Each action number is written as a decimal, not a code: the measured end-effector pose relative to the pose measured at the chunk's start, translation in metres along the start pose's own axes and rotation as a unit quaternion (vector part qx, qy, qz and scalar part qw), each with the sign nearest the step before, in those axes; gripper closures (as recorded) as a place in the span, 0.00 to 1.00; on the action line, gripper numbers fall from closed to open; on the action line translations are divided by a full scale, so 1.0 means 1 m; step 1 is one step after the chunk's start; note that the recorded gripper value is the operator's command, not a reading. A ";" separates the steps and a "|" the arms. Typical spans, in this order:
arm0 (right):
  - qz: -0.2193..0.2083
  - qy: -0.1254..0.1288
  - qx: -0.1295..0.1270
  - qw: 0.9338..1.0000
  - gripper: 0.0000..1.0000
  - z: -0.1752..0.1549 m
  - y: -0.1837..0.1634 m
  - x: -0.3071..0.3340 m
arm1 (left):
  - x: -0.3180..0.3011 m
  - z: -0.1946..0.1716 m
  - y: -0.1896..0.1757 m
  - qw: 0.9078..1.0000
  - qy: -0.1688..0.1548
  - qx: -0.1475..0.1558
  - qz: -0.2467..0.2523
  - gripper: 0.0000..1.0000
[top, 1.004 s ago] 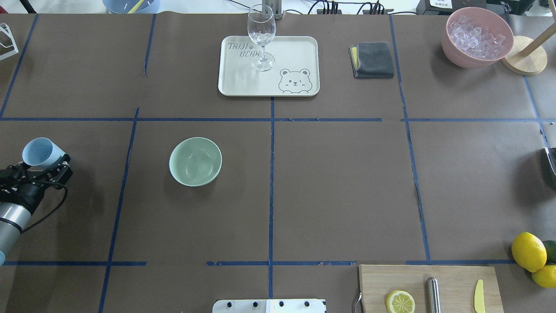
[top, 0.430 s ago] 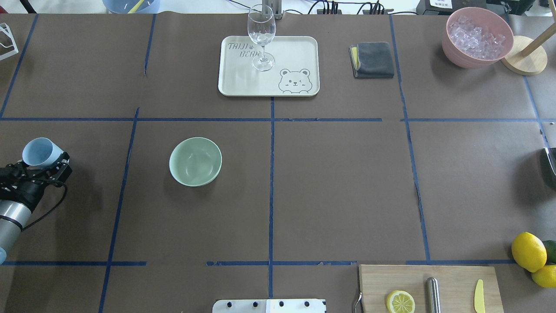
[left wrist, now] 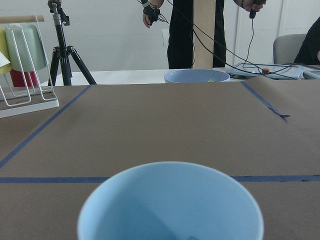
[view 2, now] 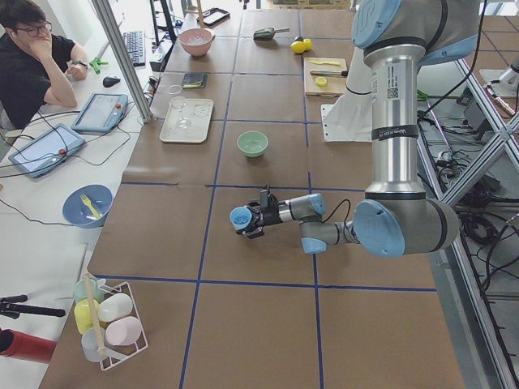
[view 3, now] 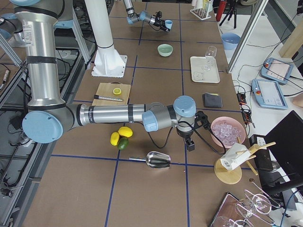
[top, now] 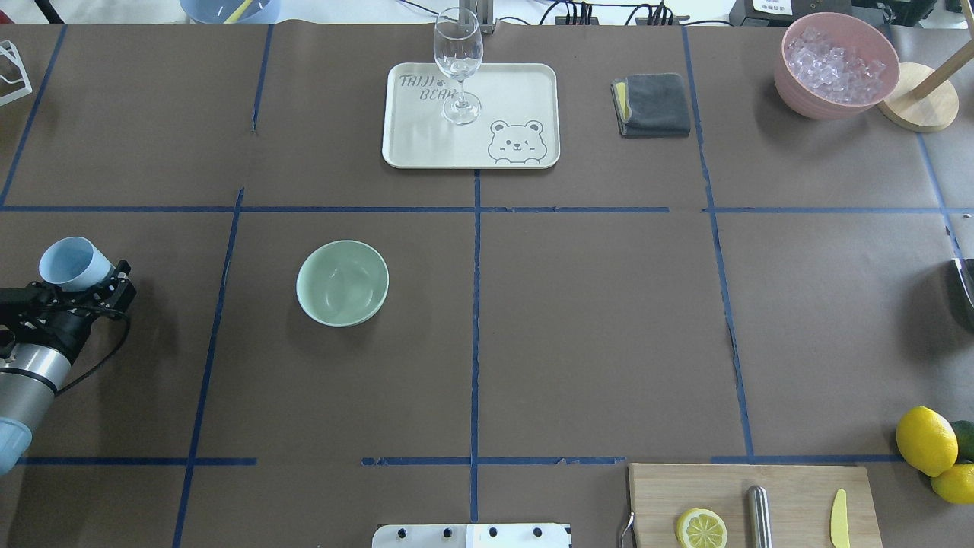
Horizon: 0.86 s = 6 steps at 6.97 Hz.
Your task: Pour ice into bowl
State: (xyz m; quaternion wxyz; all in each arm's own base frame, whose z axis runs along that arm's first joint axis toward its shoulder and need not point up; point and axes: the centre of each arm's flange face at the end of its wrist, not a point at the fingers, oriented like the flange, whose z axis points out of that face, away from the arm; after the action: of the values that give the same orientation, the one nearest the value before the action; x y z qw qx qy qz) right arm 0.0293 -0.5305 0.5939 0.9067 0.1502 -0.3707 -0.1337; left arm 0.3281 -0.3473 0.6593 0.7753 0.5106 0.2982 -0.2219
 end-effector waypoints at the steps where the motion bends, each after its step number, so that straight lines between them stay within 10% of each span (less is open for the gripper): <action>1: 0.000 0.000 0.000 1.000 0.00 0.000 0.000 0.000 | 0.002 0.001 0.000 1.000 0.001 0.001 -0.001 1.00; 6: 0.014 -0.003 -0.010 1.000 0.00 0.006 0.011 0.007 | 0.081 -0.024 -0.078 0.994 0.087 0.011 0.071 1.00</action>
State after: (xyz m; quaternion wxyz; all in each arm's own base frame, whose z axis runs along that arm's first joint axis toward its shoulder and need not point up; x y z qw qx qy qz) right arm 0.0315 -0.5237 0.6067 0.9091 0.1353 -0.3736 -0.1254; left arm 0.3303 -0.3582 0.5454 0.7547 0.5562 0.3251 -0.1242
